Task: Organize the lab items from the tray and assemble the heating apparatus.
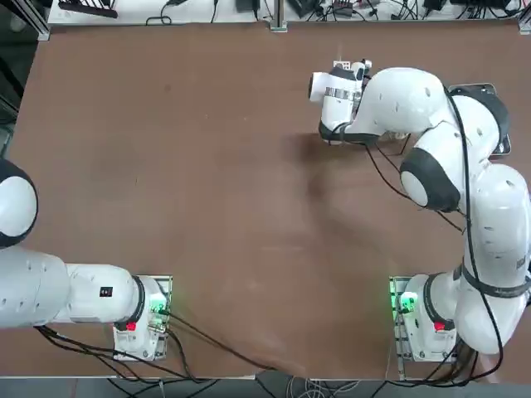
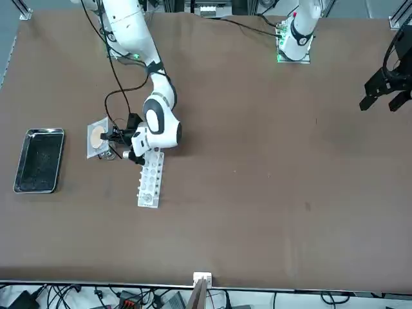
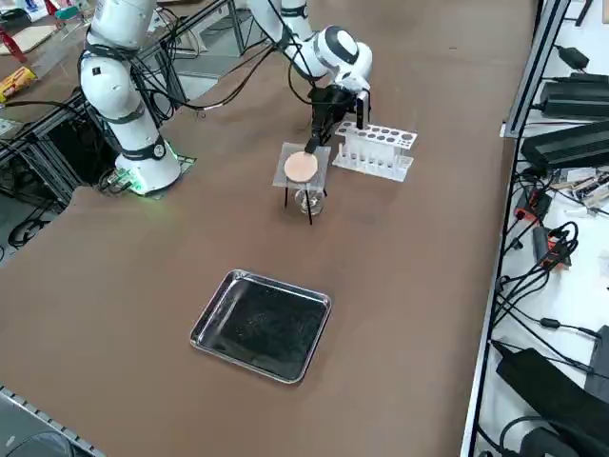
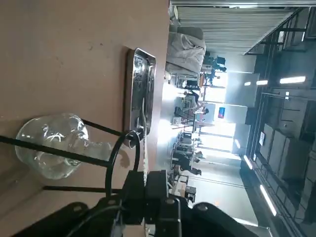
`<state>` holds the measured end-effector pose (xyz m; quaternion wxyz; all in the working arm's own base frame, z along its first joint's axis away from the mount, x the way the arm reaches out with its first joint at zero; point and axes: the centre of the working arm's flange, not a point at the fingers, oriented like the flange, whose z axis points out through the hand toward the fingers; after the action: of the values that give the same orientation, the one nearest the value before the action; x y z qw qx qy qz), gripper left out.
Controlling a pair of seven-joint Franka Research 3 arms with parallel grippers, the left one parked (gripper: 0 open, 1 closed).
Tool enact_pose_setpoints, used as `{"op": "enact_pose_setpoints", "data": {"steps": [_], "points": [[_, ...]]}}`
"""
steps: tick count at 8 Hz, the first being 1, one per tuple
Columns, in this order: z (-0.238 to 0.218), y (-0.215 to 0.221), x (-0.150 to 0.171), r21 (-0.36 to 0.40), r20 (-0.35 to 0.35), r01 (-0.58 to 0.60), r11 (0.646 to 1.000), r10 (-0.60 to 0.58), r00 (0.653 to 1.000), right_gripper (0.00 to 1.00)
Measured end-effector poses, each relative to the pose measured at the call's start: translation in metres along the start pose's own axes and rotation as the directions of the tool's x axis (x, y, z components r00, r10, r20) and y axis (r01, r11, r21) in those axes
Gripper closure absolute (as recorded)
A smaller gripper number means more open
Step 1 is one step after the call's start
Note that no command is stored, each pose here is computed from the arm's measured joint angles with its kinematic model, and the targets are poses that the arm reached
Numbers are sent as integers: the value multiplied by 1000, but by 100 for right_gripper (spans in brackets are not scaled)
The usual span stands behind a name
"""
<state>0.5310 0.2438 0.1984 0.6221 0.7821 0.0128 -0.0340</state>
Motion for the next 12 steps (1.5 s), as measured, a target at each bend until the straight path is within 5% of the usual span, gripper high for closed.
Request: {"op": "enact_pose_setpoints", "data": {"steps": [8, 12], "points": [[-9, -4, -5, -1, -16, 6, 1000, -6, 1000, 97], [-11, -6, -7, -5, -20, 8, 1000, -8, 1000, 88]]}}
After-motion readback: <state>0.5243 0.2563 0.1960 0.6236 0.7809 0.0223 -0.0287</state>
